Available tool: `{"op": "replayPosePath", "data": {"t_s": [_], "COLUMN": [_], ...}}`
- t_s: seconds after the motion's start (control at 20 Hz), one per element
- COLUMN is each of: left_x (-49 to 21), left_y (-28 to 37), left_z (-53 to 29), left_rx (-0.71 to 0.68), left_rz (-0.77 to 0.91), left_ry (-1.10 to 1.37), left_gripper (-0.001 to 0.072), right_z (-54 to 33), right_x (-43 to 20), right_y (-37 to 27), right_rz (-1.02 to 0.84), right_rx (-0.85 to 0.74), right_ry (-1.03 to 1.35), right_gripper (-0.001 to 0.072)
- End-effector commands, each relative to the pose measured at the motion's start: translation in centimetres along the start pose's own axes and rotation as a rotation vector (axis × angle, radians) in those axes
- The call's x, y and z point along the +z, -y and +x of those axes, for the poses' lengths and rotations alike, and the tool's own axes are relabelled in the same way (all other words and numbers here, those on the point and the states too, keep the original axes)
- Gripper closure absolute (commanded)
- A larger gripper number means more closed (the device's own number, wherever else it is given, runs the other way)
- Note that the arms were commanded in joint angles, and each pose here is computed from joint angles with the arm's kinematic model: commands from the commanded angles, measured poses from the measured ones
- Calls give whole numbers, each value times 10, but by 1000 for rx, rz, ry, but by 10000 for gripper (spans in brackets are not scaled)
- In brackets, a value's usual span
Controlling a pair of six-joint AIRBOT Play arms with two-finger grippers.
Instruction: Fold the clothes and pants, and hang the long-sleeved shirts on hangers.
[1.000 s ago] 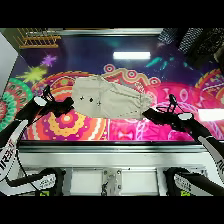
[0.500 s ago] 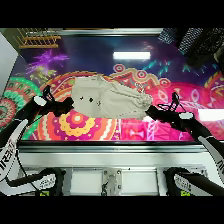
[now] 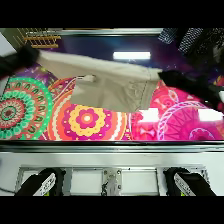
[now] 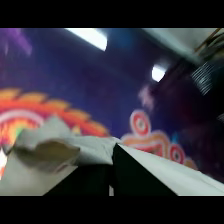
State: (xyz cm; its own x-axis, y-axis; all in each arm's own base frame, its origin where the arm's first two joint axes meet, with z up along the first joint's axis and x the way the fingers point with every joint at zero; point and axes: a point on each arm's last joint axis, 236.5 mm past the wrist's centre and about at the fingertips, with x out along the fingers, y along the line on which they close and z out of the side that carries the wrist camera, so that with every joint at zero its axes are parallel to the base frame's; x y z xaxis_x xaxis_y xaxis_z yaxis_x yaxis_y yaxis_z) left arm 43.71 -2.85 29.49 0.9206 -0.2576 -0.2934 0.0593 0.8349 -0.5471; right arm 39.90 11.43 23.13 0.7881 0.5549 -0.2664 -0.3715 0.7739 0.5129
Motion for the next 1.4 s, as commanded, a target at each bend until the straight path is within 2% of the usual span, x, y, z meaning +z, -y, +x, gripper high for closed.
{"op": "replayPosePath", "data": {"t_s": [0.0,0.25,0.4,0.5,0.6,0.75,1.0,1.15,1.35], "left_x": [89,100,101,103,100,73,-27,-68,-65], "left_y": [108,173,186,184,169,122,53,32,34], "left_z": [-137,-263,-298,-293,-254,-146,59,133,168], "left_rx": [-156,-261,-290,-286,-256,-181,-117,-92,-107], "left_rz": [186,297,313,308,289,221,90,28,30], "left_ry": [336,564,646,641,547,254,-185,-260,-269], "left_gripper": [704,704,704,704,704,704,704,705,704], "right_z": [-75,-147,-169,-172,-163,-131,-53,-11,25], "right_x": [68,70,55,42,19,-26,-86,-92,-70], "right_y": [-99,-163,-168,-159,-135,-76,41,102,129], "right_rz": [-157,-180,-147,-79,30,144,236,247,238], "right_rx": [116,176,136,89,10,-147,-336,-426,-437], "right_ry": [162,263,247,197,86,-153,-476,-498,-436], "right_gripper": [698,699,699,699,699,699,698,698,698]}}
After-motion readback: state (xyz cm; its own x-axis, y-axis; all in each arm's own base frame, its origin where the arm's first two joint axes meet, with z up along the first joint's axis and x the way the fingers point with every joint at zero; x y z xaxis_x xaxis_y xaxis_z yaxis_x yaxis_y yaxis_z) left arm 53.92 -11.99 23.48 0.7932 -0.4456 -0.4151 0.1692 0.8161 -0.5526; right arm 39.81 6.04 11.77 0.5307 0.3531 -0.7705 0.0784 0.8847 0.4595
